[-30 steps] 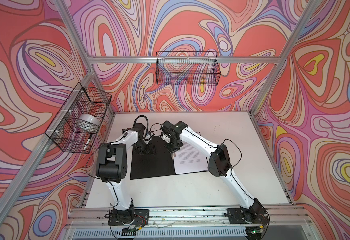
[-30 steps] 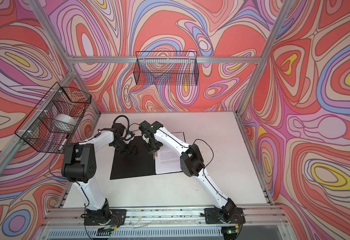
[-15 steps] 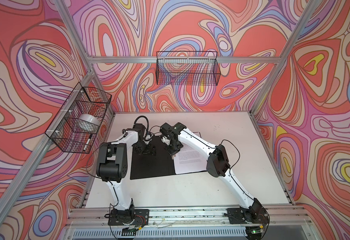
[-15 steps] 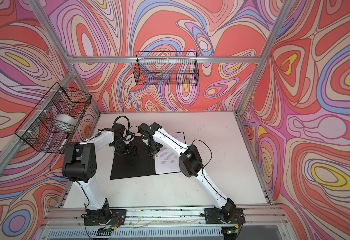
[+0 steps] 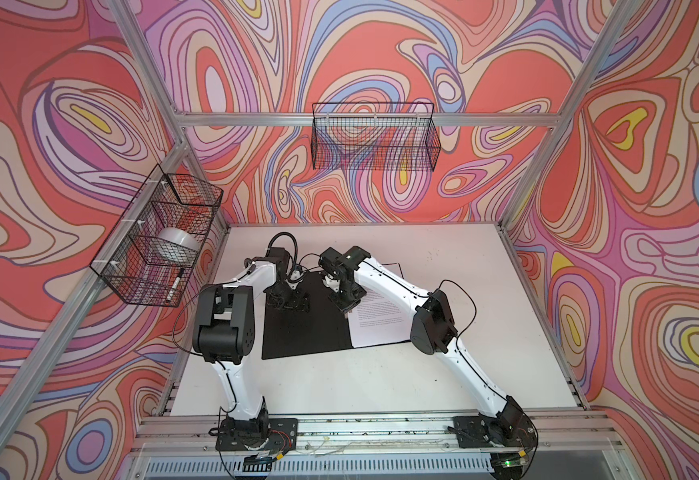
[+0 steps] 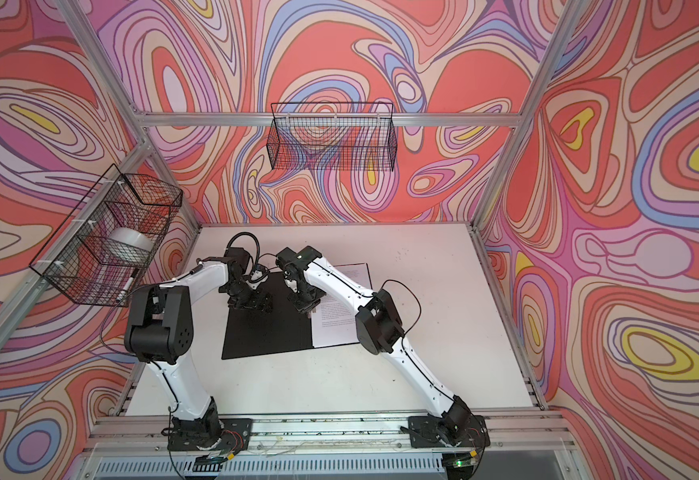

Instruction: Put the files into the folder

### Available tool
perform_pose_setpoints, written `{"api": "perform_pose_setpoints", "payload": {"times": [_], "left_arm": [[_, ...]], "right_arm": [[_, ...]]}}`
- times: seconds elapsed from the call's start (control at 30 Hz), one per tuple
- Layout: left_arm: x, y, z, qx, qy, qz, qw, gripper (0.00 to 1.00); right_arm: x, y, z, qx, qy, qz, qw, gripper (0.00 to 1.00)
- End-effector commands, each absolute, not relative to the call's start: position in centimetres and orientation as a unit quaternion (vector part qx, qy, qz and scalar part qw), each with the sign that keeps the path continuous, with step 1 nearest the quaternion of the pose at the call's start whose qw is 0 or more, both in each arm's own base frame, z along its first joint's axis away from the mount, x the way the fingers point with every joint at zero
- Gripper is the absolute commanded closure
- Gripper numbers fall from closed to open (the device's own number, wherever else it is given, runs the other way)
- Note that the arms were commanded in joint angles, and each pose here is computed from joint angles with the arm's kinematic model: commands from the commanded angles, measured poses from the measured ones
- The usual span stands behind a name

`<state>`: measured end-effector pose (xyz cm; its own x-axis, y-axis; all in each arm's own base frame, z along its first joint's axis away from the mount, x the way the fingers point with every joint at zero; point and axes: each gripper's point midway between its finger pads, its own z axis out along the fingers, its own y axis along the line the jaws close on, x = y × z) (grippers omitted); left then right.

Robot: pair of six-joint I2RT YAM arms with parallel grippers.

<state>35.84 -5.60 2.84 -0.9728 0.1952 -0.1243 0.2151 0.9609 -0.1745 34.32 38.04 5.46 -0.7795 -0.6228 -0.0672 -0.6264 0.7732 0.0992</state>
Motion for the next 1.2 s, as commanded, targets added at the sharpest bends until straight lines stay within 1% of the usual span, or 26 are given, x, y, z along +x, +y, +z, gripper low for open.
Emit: {"api": "perform_pose_setpoints", "payload": {"times": [0.0,0.57,1.17], "left_arm": [[35.3,-5.1,2.2,0.114,0.989,-0.086,0.034,0.09],[34.8,-4.7,1.0,0.118,0.989,-0.086,0.012,0.09],[34.6,-4.6,1.0,0.116,0.989,-0.088,0.009,0.09]], "right_arm": [[34.2,36.0,2.0,-0.334,0.942,0.004,-0.018,0.91],[34.3,35.5,0.7,-0.335,0.942,-0.014,-0.027,0.92],[34.5,35.6,-0.4,-0.34,0.94,-0.019,-0.028,0.92]]}}
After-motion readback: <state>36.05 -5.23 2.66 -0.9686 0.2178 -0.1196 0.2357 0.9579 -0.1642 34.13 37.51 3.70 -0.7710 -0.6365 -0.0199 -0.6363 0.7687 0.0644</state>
